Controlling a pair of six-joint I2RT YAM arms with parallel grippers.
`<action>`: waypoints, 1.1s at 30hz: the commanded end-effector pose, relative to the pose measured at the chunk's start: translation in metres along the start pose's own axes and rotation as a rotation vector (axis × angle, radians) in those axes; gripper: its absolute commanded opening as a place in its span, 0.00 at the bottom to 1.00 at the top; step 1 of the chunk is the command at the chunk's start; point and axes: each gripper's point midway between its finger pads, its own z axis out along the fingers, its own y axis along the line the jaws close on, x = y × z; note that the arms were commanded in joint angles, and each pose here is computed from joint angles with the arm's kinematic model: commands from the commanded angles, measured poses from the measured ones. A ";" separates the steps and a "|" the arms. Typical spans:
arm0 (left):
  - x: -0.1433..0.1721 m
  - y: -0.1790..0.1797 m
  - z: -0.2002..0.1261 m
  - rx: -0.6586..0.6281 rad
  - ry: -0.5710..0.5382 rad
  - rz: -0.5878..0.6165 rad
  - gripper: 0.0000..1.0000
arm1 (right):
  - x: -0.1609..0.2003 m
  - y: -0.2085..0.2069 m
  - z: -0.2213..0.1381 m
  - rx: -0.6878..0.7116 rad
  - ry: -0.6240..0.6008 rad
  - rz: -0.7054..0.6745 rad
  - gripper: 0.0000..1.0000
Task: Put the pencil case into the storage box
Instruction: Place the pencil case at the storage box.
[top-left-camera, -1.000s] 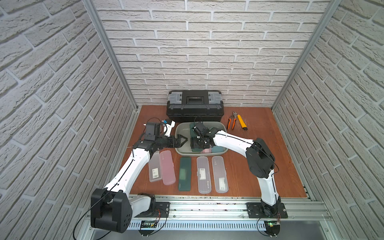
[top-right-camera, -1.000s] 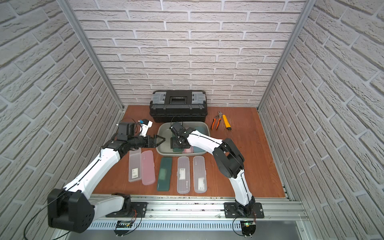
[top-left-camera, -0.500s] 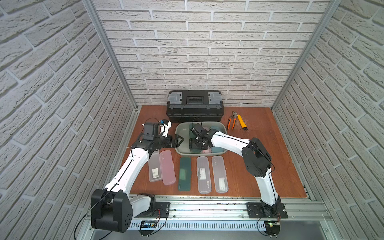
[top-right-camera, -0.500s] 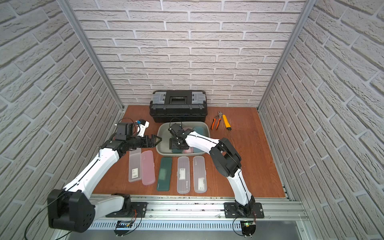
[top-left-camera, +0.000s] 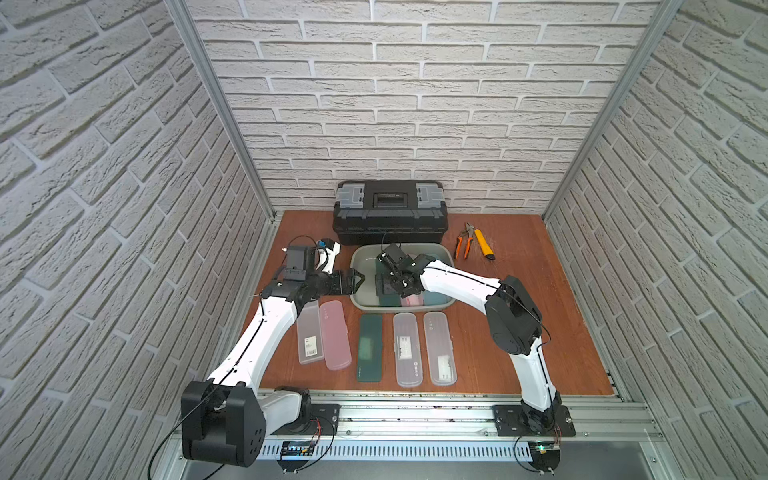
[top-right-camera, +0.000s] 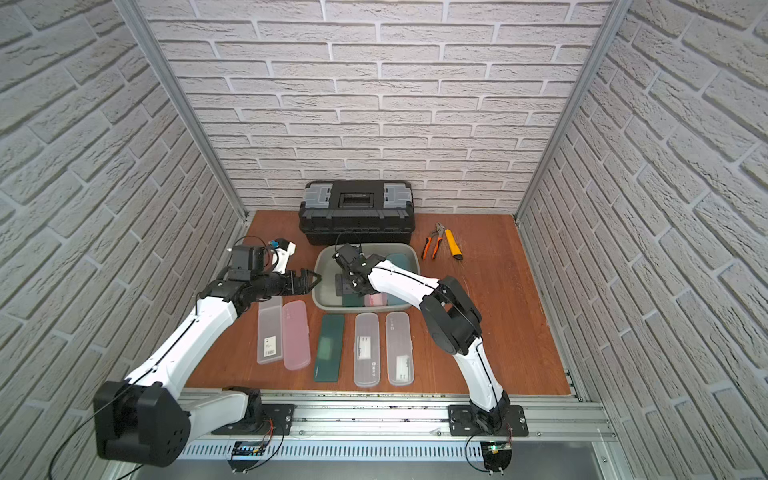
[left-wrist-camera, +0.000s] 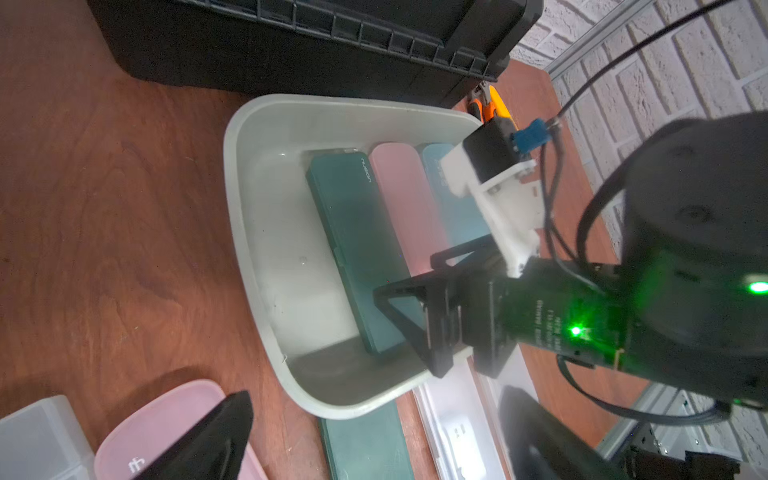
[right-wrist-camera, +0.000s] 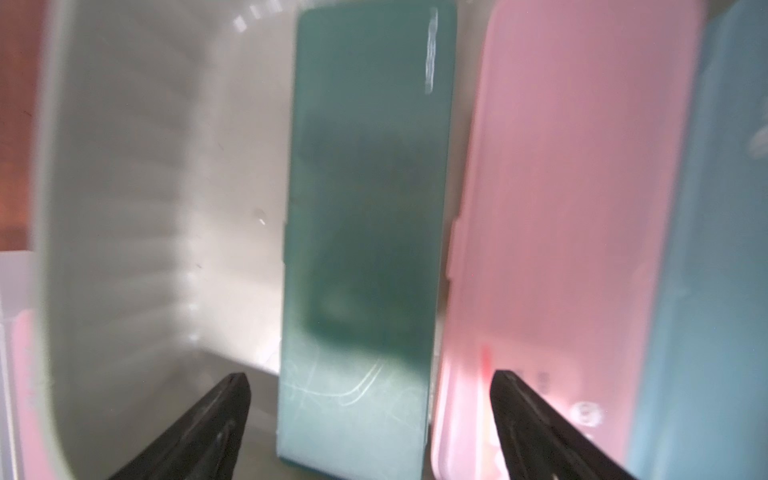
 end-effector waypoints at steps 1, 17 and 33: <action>-0.020 0.007 -0.017 -0.018 -0.086 -0.005 0.98 | -0.032 0.004 -0.021 0.052 -0.082 -0.111 0.95; -0.025 0.019 -0.021 -0.029 -0.112 -0.049 0.98 | -0.031 0.017 0.044 0.099 -0.022 -0.203 0.95; -0.023 0.020 -0.017 -0.018 -0.098 -0.060 0.99 | -0.039 -0.011 0.051 0.221 -0.055 -0.164 0.95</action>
